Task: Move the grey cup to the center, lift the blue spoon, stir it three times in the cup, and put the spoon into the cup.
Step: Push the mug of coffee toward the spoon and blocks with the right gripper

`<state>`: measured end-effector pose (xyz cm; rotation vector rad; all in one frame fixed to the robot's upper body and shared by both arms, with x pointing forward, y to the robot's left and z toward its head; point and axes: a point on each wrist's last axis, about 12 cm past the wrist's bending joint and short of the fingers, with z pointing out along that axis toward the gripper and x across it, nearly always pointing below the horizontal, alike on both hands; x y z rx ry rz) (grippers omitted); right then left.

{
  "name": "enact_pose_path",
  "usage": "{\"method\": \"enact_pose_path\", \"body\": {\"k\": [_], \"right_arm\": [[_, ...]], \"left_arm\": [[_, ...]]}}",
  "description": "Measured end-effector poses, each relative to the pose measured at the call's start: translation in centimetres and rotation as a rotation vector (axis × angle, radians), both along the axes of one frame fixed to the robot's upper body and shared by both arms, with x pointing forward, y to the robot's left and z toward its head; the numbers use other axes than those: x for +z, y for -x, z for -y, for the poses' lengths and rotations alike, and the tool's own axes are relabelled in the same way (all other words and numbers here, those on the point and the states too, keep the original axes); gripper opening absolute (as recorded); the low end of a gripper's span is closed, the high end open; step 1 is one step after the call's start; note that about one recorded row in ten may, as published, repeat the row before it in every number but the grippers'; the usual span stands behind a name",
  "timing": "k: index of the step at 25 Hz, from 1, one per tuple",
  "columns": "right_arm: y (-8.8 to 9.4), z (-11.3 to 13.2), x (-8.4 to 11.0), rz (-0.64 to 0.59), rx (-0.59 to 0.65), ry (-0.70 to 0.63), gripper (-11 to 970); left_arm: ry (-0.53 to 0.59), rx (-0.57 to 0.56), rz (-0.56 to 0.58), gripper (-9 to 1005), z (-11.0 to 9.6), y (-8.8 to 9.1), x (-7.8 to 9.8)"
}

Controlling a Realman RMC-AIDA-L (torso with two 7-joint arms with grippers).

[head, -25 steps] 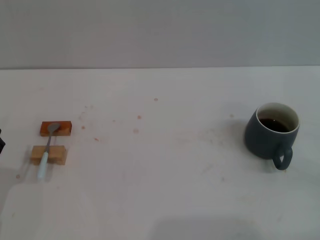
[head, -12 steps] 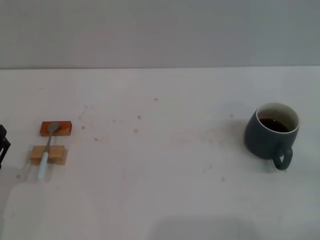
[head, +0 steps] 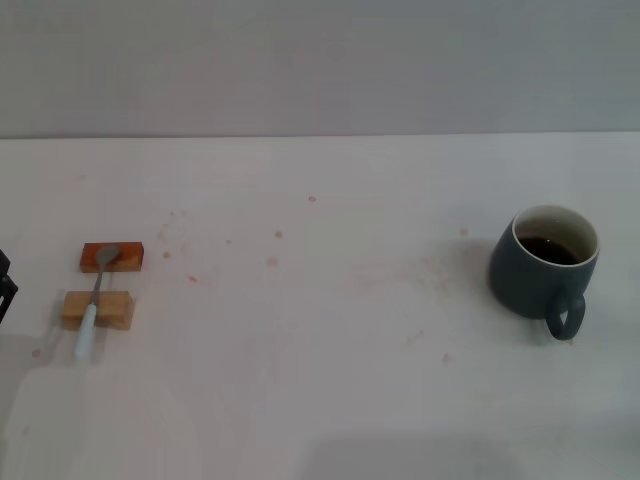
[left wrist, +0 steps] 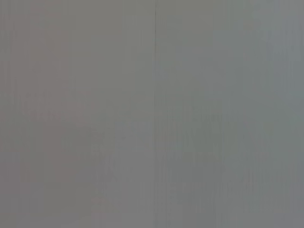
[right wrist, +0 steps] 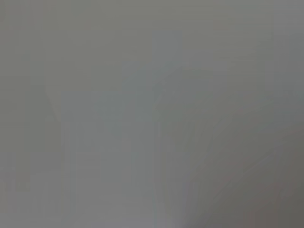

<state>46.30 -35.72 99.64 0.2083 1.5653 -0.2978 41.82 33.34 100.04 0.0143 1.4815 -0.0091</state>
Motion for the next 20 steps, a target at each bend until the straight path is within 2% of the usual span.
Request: {"method": "enact_pose_path", "body": {"k": [6,15,20], "right_arm": [[-1.0,-0.8,0.2,0.002,0.037,-0.004,-1],[-3.9,-3.7,-0.1,-0.081,0.186,-0.015,-1],[-4.4,-5.1,-0.3,-0.107,0.246,-0.029,-1]], "left_arm": [[-0.001,-0.008,-0.001,828,0.1,0.0,0.0],[-0.001,-0.013,-0.001,828,0.2,-0.1,0.0],[-0.001,-0.013,0.000,828,0.2,0.0,0.0]]}}
